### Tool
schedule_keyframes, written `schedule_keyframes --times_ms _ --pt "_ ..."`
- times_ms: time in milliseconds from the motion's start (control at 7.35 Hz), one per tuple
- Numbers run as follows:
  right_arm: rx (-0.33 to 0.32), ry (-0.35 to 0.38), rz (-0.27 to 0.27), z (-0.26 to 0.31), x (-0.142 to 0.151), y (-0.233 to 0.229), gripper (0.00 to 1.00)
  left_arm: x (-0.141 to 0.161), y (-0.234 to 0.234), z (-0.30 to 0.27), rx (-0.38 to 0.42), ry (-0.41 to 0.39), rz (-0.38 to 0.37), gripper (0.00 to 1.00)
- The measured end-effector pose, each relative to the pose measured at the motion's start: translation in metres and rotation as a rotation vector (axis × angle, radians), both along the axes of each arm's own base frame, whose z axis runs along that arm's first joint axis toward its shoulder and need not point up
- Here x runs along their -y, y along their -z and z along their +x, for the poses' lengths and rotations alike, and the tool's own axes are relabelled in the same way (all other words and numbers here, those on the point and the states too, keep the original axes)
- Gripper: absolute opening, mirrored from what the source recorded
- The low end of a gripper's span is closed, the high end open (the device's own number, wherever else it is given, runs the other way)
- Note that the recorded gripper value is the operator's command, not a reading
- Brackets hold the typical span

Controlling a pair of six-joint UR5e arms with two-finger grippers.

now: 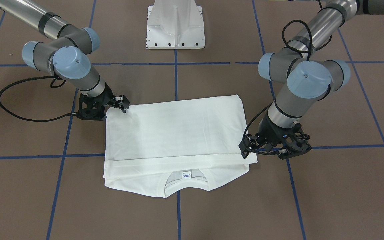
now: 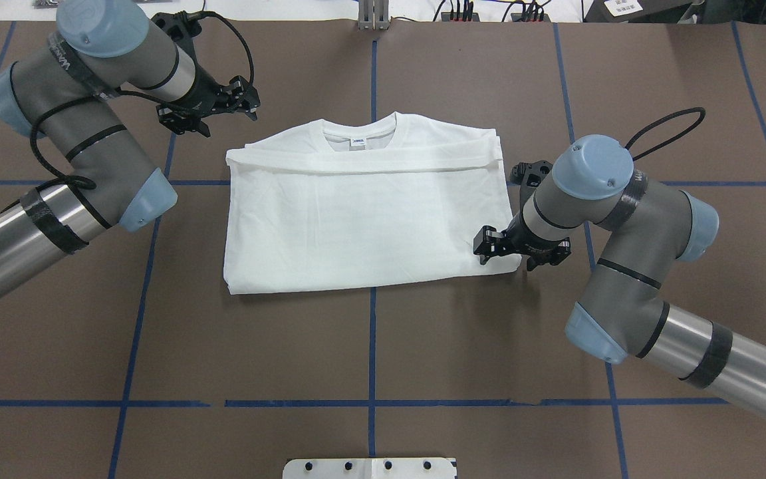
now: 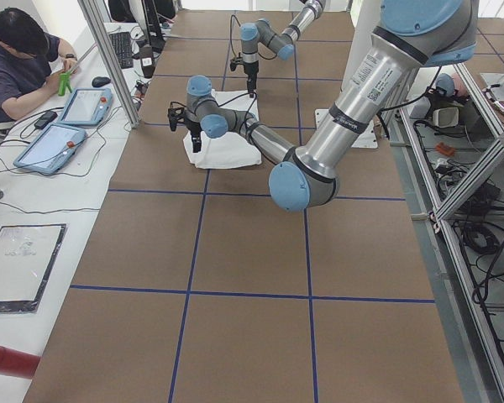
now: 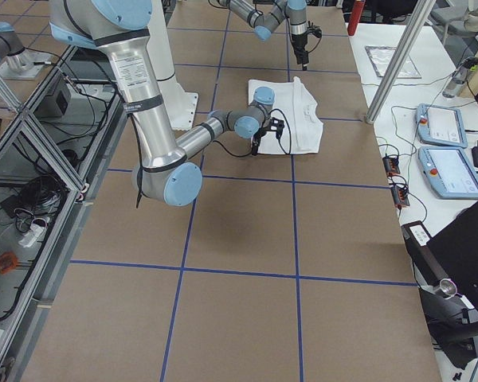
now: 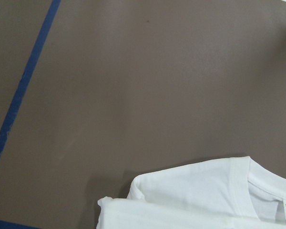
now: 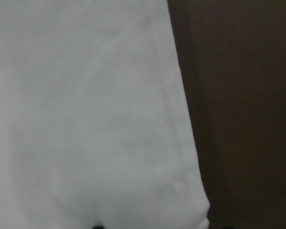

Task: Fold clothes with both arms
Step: 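Lower the right gripper to the folded shirt's edge nearest it and grasp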

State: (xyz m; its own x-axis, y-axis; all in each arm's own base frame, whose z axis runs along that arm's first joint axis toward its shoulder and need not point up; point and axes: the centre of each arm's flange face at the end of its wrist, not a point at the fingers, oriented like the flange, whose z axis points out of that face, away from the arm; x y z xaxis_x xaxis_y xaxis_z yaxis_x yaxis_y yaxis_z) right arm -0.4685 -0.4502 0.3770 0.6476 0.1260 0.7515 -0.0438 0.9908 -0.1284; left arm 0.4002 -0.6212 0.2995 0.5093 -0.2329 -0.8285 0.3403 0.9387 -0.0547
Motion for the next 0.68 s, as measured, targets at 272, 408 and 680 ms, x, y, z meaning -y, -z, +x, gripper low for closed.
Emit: schedule_keyframes --times_ms 272,408,680 --pt "-0.002 -0.002 0.001 -0.0009 0.0011 0.0004 0.27 -0.0002 -0.0011 0.0004 0.001 -0.001 0.000 0.90" --pt "-0.002 -0.007 0.003 -0.0003 0.0023 0.0013 0.00 -0.0001 -0.0019 0.0003 0.002 -0.001 0.000 0.90" --pt "-0.005 -0.015 0.003 0.0015 0.0042 0.0015 0.00 -0.0004 -0.0029 0.0004 0.004 -0.002 0.000 0.88"
